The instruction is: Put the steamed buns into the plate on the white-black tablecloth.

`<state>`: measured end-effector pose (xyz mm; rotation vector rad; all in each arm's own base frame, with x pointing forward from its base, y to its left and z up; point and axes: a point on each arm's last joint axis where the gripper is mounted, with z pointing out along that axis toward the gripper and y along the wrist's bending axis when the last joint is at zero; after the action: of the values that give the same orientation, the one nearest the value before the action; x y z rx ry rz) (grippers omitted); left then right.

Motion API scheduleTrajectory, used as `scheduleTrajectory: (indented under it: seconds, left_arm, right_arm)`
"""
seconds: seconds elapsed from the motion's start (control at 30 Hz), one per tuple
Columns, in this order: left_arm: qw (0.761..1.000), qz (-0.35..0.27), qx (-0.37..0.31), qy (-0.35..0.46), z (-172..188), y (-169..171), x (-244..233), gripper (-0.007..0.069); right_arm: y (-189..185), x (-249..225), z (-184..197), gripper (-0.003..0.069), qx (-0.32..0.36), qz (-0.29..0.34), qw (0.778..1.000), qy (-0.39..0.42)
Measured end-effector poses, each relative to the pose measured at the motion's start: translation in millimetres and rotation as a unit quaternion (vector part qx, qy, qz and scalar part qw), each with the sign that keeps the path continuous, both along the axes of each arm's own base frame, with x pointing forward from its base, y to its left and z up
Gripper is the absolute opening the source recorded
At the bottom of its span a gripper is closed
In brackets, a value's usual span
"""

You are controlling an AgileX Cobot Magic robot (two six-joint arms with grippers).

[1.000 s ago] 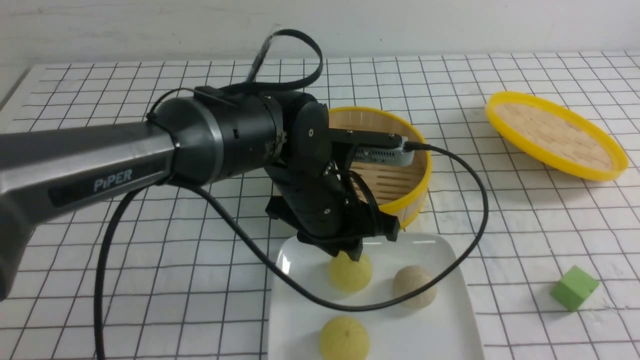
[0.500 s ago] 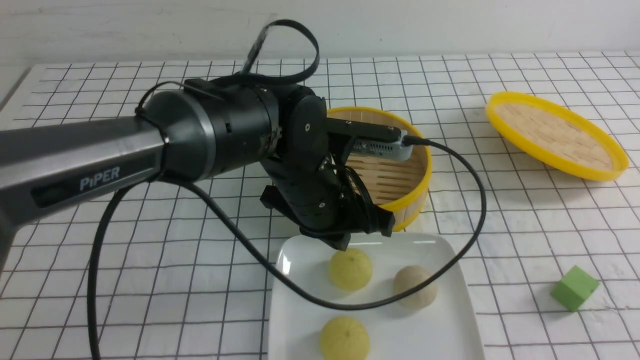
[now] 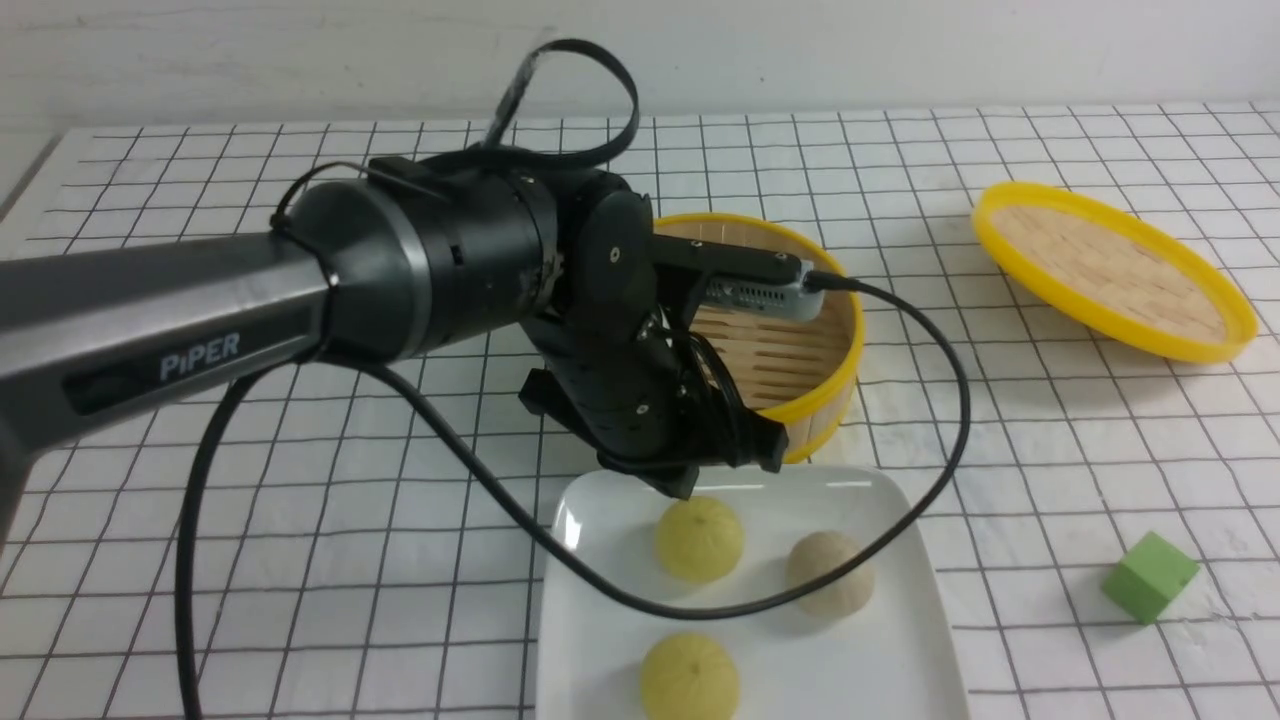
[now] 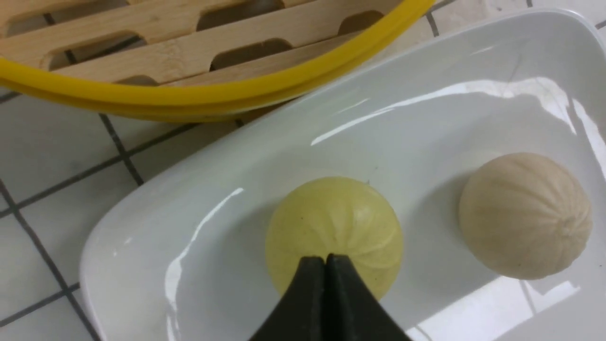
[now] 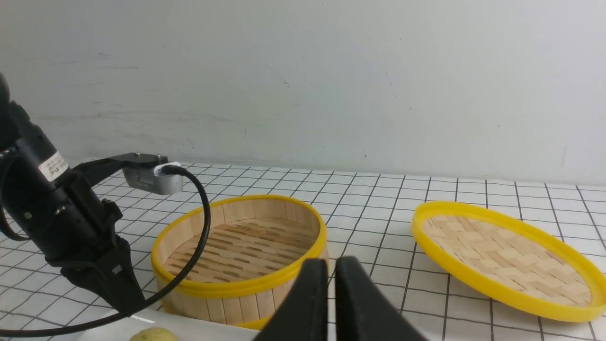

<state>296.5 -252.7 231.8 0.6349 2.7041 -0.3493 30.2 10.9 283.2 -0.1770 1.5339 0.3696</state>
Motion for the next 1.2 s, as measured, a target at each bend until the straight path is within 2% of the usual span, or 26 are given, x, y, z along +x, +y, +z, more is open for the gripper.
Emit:
scheduleTrajectory:
  seconds: [0.2,0.37,0.43,0.57,0.7,0.83,0.87,0.93,1.0,1.07,1.1,1.2]
  left_arm:
    - [1.000,0.003,0.000,0.000,0,0,0,0.0005]
    - [1.000,0.008,-0.004,-0.007,7,2,-1,0.0003]
    - [0.999,0.010,-0.014,-0.027,24,6,-5,0.0003]
    - [0.998,0.006,-0.023,-0.062,56,17,-15,0.0003]
    - [0.994,0.000,-0.019,-0.111,106,44,-40,0.0003]
    - [0.987,0.007,-0.010,-0.158,150,77,-69,0.0003]
    - [0.985,0.017,-0.001,-0.174,167,95,-86,0.0003]
    - [0.983,0.027,0.000,-0.182,176,106,-96,0.0003]
    - [0.978,0.056,-0.003,-0.202,191,134,-124,0.0005]
    - [0.976,0.071,-0.005,-0.205,190,146,-136,0.0005]
    - [0.973,0.089,-0.019,-0.210,185,164,-156,0.0005]
    - [0.969,0.118,-0.052,-0.211,160,181,-178,0.0005]
  right_arm:
    - [1,3,-12,0.0055,-0.005,-0.002,1.000,0.014]
    - [0,11,-38,0.0059,-0.019,-0.044,0.998,0.047]
    - [-4,16,-57,0.0064,-0.037,-0.087,0.993,0.072]
    - [-7,21,-84,0.0069,-0.047,-0.123,0.985,0.112]
    - [-9,22,-110,0.0076,-0.055,-0.140,0.976,0.156]
    - [-9,22,-112,0.0080,-0.057,-0.140,0.975,0.165]
    - [-9,22,-112,0.0082,-0.057,-0.141,0.974,0.166]
    - [-9,22,-112,0.0084,-0.057,-0.142,0.974,0.167]
    - [-9,22,-112,0.0088,-0.056,-0.144,0.974,0.167]
    - [-9,22,-112,0.0090,-0.056,-0.144,0.974,0.167]
    - [-9,22,-112,0.0091,-0.056,-0.144,0.974,0.167]
    - [-9,22,-112,0.0095,-0.056,-0.144,0.974,0.167]
